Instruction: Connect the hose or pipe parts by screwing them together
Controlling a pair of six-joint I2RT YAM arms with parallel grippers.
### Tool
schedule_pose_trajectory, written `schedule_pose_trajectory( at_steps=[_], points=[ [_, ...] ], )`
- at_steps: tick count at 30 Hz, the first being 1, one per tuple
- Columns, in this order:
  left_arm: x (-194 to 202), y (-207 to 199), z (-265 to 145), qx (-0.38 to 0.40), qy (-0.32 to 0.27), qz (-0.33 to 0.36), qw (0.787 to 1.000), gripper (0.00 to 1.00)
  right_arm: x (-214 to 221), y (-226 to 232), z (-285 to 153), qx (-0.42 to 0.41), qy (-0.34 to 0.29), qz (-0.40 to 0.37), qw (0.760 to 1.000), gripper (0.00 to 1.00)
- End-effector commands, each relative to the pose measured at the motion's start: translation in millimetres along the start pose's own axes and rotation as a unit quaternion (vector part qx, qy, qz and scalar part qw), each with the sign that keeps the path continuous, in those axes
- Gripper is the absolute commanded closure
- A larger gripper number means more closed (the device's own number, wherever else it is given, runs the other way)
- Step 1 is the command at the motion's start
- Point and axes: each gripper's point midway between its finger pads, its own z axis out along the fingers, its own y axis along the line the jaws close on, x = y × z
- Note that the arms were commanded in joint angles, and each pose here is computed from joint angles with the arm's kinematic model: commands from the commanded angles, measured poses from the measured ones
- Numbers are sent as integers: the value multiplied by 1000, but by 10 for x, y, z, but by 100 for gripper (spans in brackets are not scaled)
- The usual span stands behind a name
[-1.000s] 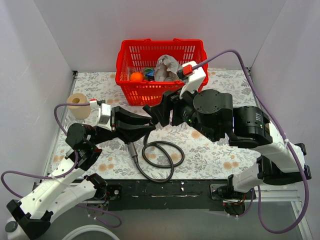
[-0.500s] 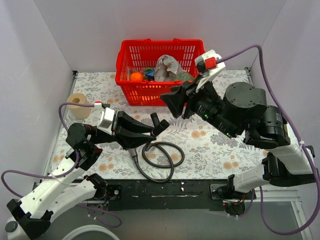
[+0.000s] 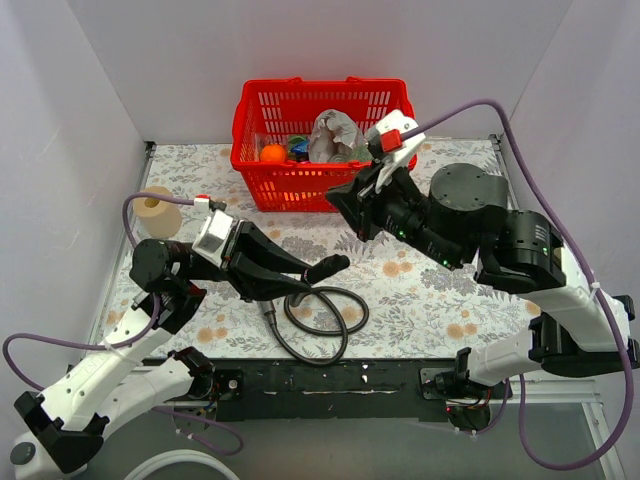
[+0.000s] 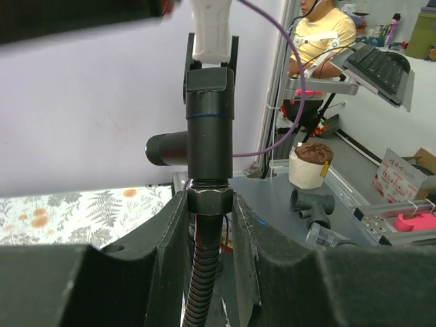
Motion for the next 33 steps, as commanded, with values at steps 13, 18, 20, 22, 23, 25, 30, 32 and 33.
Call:
schedule_pose_trajectory(
  at_steps=[13, 18, 20, 22, 23, 25, 30, 32, 33],
  points=[
    [-479, -238, 15, 23, -38, 54, 998, 100, 407, 193, -54, -139, 44, -2, 989, 99],
    [-530, -173, 20, 7, -49, 61, 997, 100, 477, 254, -115, -162, 58, -4, 985, 99],
    [-540, -143, 26, 1, -52, 59, 997, 100, 497, 304, -140, -177, 62, -3, 982, 99],
    [-539, -95, 27, -7, -54, 58, 997, 100, 516, 348, -151, -189, 66, -1, 980, 99],
    [-547, -78, 26, -12, -55, 59, 997, 100, 520, 382, -168, -199, 68, 0, 978, 99],
    [-565, -15, 17, -26, -60, 56, 996, 100, 573, 389, -163, -199, 81, 0, 977, 99],
    [-600, 150, 0, -63, -72, 55, 994, 100, 605, 451, -262, -221, 90, 7, 971, 99],
    [-635, 226, -14, -82, -81, 57, 992, 100, 581, 429, -288, -217, 84, 8, 973, 99],
    [-643, 255, -22, -88, -82, 60, 991, 100, 573, 415, -309, -215, 82, 10, 973, 99]
  ],
)
